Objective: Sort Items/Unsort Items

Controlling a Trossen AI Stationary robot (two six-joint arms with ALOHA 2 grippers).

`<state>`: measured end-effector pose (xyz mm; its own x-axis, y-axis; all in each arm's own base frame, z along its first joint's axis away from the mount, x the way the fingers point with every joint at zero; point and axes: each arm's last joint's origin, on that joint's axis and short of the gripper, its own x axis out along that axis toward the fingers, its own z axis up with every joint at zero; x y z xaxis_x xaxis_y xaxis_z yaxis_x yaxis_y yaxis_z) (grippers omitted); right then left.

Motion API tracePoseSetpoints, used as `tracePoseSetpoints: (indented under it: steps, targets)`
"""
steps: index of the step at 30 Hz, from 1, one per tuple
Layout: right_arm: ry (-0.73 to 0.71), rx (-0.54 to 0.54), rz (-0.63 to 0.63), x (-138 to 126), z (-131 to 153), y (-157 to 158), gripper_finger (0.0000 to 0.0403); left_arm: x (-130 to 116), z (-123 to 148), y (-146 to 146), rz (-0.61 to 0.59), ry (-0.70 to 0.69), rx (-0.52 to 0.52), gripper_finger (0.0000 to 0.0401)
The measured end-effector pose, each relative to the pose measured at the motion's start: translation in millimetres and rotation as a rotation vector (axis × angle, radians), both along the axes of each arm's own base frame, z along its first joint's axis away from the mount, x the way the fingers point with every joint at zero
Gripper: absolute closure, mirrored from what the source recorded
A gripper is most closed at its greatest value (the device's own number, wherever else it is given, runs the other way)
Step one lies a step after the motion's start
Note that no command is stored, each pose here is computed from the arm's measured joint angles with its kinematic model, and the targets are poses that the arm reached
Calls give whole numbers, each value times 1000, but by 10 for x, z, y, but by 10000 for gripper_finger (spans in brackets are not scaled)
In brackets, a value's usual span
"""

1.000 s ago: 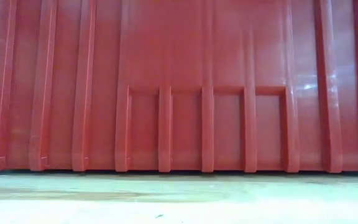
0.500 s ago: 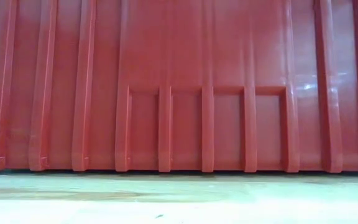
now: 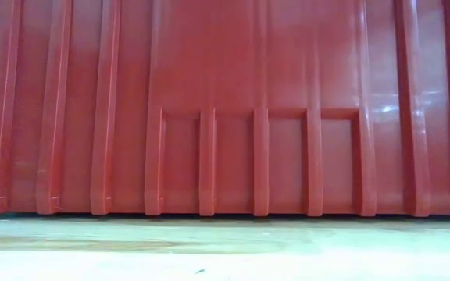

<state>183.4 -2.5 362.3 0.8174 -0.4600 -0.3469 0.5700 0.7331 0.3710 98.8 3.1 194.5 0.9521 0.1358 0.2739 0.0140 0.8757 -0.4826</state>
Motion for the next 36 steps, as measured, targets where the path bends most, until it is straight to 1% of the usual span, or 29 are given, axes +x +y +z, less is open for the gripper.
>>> tracePoseSetpoints:
  steps: [3, 5, 8, 10, 13, 18, 21, 25, 28, 31, 33, 34, 36]
  targets:
    - [55, 15, 40, 17, -164, 9, 403, 3, 3, -44, 58, 15, 70, 401]
    - [75, 60, 81, 40, -335, 35, 403, -9, 32, -52, 80, -6, 118, 401]
    - [46, 97, 144, 62, -593, 75, 403, -19, 46, -44, 106, -12, 169, 401]
    - [2, 97, 188, 22, -701, 86, 403, -21, 45, -31, 119, -10, 177, 401]
    - [-54, 77, 204, -153, -740, 69, 403, -24, 50, -7, 137, -13, 186, 401]
    - [-151, -17, 200, -562, -752, 36, 403, -22, 37, 40, 201, 17, 240, 401]
    - [-192, -69, 177, -757, -881, 13, 403, -8, -16, 64, 218, 78, 247, 401]
    - [-231, -77, 196, -882, -1164, 5, 403, 11, -109, 78, 220, 179, 259, 401]
    - [-248, -44, 208, -899, -1429, 9, 403, 16, -146, 78, 219, 221, 272, 401]
    - [-277, 0, 193, -888, -1656, 9, 403, 16, -149, 79, 213, 216, 227, 401]
    - [-281, 7, 190, -881, -1765, 9, 403, 15, -144, 79, 209, 209, 205, 401]
    - [-282, -1, 192, -876, -1811, 10, 403, 15, -144, 80, 209, 207, 197, 401]
    - [-249, -80, 217, -869, -1824, 12, 402, 15, -142, 80, 209, 204, 190, 401]
